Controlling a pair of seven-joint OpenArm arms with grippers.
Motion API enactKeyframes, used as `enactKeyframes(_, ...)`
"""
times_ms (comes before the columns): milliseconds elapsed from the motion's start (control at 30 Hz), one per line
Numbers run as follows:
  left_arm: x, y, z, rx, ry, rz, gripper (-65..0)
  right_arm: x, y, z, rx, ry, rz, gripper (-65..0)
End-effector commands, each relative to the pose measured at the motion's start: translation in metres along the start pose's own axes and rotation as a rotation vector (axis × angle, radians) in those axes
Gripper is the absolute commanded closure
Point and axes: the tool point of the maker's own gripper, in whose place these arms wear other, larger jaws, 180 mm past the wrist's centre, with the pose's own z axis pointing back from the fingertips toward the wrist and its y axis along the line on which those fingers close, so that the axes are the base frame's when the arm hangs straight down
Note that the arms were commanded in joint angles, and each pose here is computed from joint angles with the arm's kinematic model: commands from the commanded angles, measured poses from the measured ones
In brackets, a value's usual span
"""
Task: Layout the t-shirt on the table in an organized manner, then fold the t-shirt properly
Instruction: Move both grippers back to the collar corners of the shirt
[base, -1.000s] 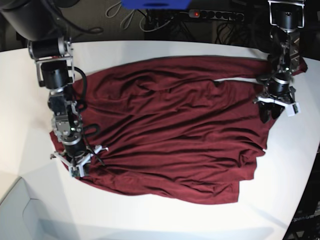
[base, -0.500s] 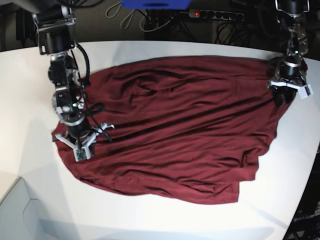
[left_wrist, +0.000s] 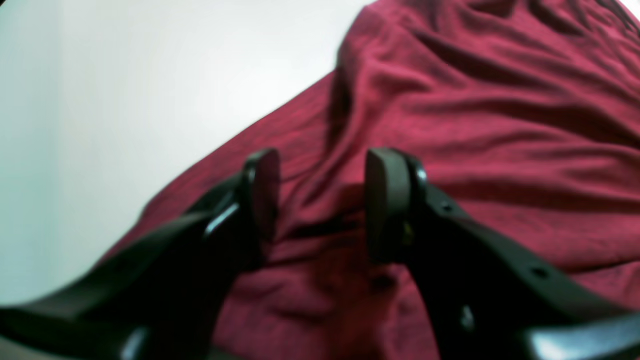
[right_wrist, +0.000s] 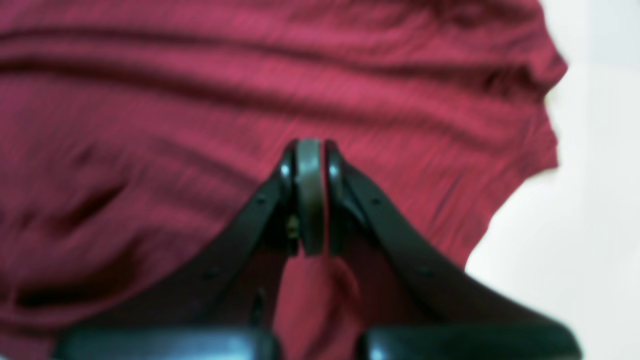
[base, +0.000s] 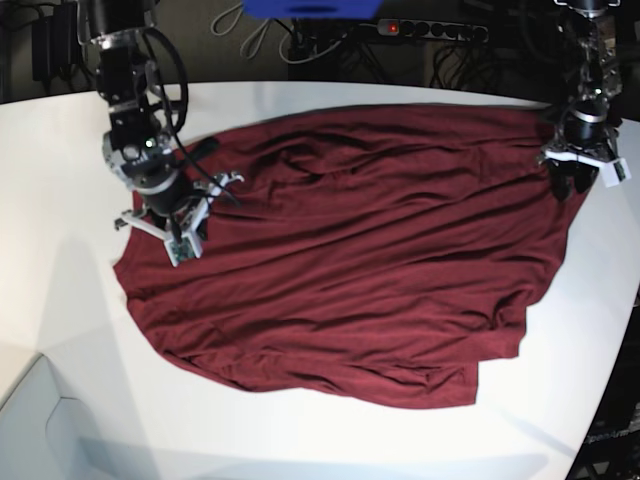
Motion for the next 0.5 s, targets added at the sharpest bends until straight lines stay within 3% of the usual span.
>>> enactKeyframes(0,0.026,0.0,-0.002,-0.014,-0.068,-0.018,-27.5,0.005,-0.001,0.006,-0.003,-0.028,0.008,0.0)
enactKeyframes(100,0.041,-0.01,-0.007,-0.038,-0.106,-0.02,-27.5,-0.016,0.008,0.012,0.015,0.016,0.001,0.0)
enactKeyframes(467,0.071,-0.035,-0.007,-0.1,-0.181,-0.037,-27.5,-0.088,-0.017,0.032,-0.068,0.163,-0.095,0.0)
